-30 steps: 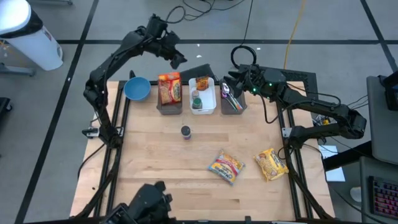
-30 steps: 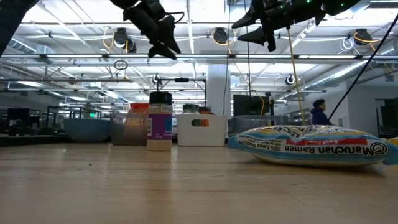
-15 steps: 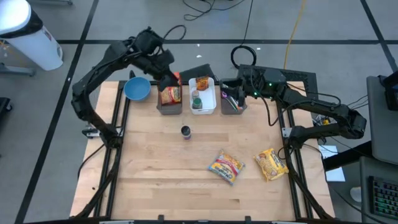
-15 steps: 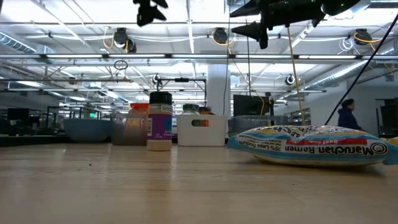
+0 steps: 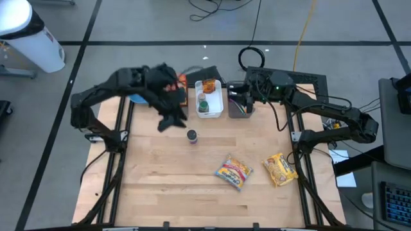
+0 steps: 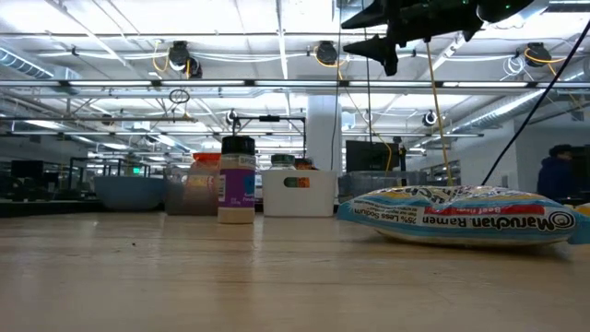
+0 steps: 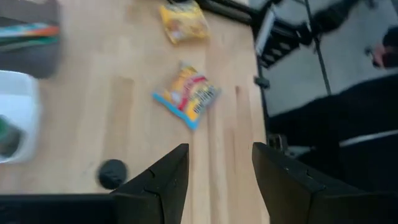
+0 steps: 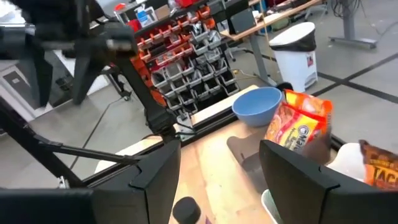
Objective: Pick & Place Food Item
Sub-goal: Put the blue noodle pack into the left black bin
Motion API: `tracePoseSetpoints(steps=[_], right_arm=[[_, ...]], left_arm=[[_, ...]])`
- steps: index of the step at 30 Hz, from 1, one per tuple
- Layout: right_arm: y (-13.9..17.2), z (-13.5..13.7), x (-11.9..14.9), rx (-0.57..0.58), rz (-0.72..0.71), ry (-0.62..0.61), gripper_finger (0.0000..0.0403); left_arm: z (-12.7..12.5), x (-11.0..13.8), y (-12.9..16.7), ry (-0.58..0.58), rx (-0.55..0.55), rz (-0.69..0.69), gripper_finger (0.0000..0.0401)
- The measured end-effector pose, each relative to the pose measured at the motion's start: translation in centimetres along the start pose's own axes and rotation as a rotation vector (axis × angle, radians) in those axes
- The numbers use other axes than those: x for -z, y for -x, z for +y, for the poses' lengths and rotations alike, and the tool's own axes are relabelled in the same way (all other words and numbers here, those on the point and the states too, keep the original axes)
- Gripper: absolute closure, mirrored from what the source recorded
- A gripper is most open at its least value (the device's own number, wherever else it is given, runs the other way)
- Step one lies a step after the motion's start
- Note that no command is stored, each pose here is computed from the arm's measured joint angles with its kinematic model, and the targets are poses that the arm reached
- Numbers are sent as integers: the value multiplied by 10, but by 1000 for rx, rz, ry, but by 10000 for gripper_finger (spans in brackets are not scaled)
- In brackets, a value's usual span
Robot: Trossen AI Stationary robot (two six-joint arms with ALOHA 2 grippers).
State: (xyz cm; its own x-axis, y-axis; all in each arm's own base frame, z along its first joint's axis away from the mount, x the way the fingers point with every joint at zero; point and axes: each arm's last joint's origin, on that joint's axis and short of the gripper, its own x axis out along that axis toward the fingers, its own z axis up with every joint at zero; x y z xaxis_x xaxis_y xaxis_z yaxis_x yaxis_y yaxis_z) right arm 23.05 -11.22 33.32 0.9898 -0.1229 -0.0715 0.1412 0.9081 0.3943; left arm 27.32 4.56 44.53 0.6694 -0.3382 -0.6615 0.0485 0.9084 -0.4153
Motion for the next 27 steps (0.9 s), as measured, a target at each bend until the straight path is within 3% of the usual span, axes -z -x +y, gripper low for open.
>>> tracePoseSetpoints(steps=[9, 15, 20, 27], right_arm=[[-12, 14, 11, 42, 2, -89, 190], [-28, 40, 31, 143, -2, -148, 190], [-30, 69, 44, 254, -58, -144, 190], [-22, 102, 52, 201, -62, -107, 190]], left_arm=[[6, 34, -60, -36, 42, 233, 215], [13, 56, -76, -134, 58, 315, 215], [14, 75, -64, -172, 59, 194, 215], [7, 102, -31, -65, 43, -136, 215]])
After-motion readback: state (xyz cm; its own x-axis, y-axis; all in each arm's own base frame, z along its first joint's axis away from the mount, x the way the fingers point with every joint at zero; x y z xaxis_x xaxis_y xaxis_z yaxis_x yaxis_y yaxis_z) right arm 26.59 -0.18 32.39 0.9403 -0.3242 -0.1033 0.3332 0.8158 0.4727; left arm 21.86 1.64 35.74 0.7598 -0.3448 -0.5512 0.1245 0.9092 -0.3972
